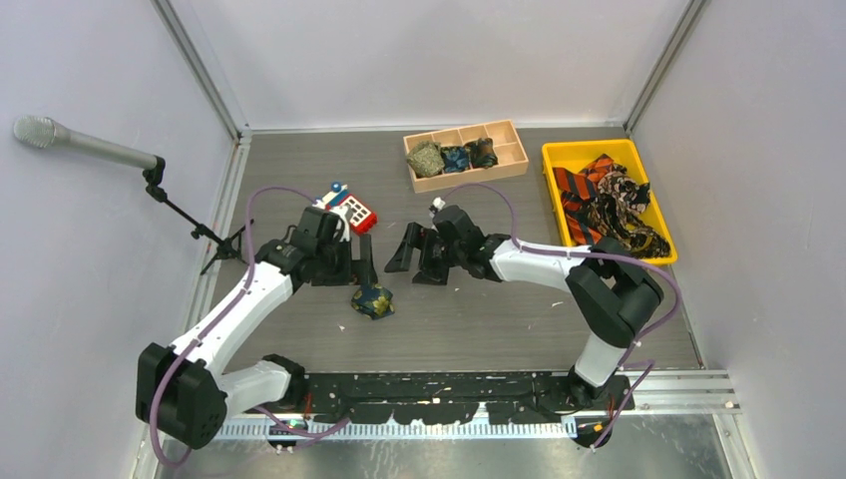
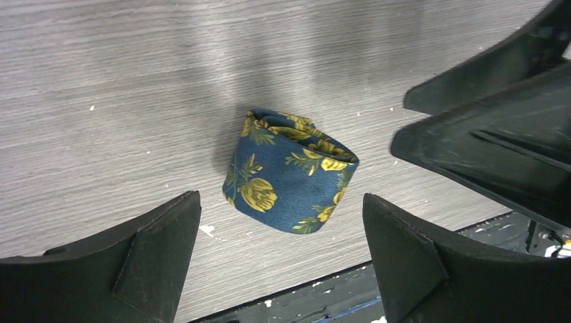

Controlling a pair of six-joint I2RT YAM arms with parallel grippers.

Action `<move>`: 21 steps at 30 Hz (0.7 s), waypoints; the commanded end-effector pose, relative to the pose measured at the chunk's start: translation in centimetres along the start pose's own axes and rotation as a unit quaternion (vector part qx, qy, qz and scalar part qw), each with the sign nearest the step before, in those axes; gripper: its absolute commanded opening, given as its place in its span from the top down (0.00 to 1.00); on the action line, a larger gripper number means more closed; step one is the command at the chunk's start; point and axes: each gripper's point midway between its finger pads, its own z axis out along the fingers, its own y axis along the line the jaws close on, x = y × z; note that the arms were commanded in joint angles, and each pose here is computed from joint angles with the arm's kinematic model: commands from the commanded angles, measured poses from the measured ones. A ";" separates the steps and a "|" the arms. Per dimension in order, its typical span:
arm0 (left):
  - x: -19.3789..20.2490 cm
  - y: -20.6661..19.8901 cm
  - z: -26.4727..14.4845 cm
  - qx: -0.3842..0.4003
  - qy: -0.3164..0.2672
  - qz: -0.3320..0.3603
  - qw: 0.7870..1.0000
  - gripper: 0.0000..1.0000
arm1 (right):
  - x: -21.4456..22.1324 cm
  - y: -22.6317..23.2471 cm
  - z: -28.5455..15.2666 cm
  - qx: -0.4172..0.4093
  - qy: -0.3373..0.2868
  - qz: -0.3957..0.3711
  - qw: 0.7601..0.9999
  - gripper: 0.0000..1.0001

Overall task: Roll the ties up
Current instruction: Pick up the tie at the center of the board.

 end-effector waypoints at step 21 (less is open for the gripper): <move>4.3 0.8 4.3 0.028 0.013 -0.183 0.983 0.11 | 0.3 -0.6 -4.1 -0.016 -0.023 -0.005 1.000 0.11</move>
